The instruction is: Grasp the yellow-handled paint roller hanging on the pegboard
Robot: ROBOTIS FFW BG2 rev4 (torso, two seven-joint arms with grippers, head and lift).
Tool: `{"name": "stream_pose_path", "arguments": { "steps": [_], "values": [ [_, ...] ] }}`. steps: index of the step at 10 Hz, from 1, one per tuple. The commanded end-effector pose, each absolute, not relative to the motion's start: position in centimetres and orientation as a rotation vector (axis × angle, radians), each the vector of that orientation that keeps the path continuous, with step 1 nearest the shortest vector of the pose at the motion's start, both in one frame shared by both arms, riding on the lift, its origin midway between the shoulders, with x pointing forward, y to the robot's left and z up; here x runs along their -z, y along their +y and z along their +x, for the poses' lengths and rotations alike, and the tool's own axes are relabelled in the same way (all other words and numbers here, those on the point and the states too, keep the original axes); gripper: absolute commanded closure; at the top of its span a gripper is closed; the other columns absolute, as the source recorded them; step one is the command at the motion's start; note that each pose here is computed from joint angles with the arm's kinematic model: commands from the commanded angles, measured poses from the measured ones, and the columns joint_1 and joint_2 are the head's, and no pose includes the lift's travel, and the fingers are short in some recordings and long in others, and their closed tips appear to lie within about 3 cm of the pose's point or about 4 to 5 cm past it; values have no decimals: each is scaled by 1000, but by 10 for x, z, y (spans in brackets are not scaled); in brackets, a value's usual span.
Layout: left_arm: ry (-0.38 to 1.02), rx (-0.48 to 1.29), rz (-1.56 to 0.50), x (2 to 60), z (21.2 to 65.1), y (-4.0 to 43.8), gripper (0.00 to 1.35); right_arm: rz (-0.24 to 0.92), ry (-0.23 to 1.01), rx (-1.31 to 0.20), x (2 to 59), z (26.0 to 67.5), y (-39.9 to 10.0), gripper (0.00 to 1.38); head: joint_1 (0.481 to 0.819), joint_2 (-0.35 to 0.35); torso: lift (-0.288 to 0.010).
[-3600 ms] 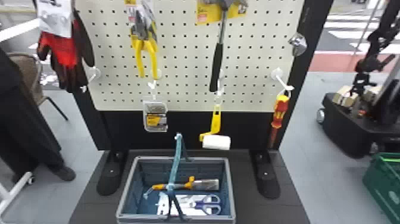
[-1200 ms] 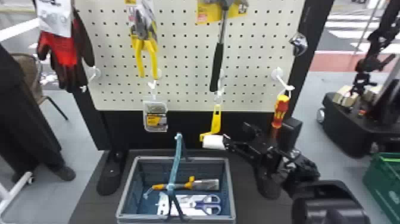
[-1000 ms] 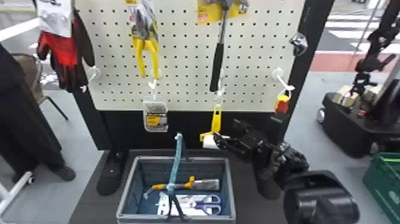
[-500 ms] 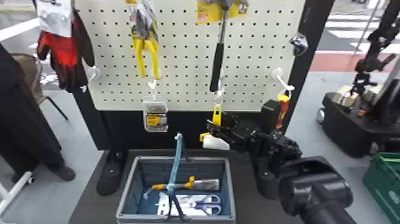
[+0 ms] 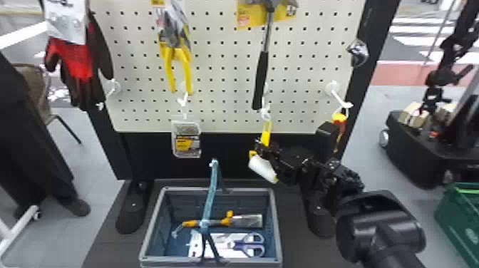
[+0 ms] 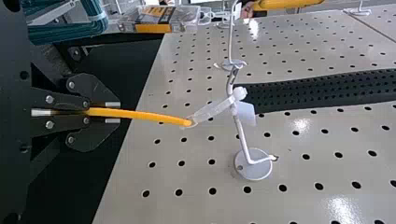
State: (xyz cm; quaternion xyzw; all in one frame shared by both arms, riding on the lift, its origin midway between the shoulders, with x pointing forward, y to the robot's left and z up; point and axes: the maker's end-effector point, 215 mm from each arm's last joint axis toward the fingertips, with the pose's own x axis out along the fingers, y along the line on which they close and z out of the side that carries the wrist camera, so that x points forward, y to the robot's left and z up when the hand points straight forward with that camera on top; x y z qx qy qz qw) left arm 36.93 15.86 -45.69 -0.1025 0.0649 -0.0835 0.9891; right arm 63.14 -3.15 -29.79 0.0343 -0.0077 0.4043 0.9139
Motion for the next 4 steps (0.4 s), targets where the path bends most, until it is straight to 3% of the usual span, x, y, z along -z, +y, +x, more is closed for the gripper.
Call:
{"name": "stream_pose_path", "arguments": {
  "steps": [1, 4],
  "values": [
    [133, 166, -209, 458, 368, 159, 167, 73, -12, -833, 301, 629, -31, 1286, 549, 0, -100],
    [136, 164, -212, 459, 367, 158, 167, 78, -9, -833, 303, 628, -30, 1286, 549, 0, -100]
  ]
}}
